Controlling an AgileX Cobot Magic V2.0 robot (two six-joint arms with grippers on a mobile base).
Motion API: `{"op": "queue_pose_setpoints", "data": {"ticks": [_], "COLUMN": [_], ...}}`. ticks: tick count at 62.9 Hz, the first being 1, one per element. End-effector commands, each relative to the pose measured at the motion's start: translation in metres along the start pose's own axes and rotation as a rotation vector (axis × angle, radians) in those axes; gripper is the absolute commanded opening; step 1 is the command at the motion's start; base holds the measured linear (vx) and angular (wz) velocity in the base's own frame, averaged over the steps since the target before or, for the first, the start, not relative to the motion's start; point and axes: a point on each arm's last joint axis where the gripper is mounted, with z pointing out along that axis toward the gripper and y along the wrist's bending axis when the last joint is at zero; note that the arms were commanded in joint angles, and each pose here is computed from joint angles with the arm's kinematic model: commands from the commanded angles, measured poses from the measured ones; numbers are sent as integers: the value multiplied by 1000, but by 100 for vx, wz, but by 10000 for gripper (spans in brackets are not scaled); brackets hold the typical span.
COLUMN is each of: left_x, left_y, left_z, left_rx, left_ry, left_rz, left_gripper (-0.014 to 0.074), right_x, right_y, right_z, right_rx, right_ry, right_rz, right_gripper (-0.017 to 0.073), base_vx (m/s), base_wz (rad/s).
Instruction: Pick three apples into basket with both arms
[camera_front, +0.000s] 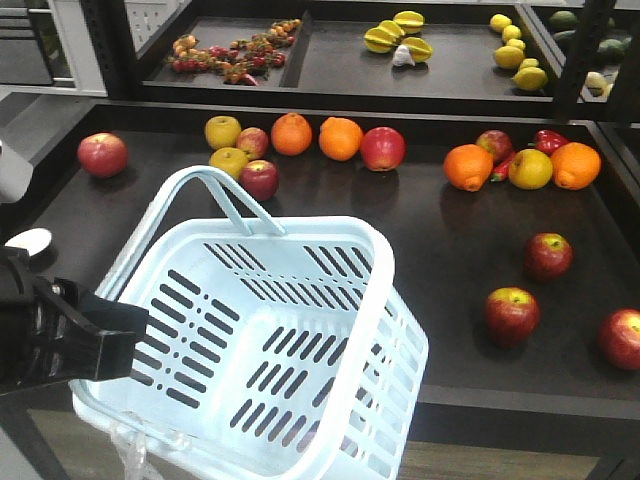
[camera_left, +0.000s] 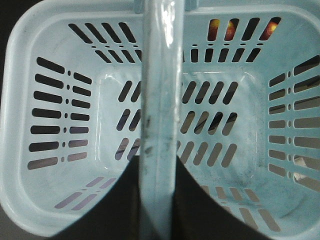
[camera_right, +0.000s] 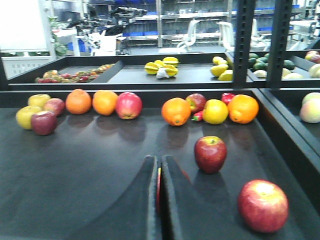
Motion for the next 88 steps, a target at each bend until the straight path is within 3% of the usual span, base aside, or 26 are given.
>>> {"op": "queue_pose_setpoints", "data": {"ticks": [1,88], "left_x": [-12,-12], "left_y": [-7,-7], "left_z": [-12,-12], "left_rx": [59,59], "left_ry": [-113,-113], "left_rz": [-12,-12], "left_gripper": [-8,-8], "right_x": [-2,-2], "right_y": [0,0], "right_z": [0,0], "right_rx": [1,1], "right_ry": [-71,-71], "right_rz": [-19,-19], "right_gripper": [-1,-1], "base_vx": [12,11], "base_wz": [-20,-9]}}
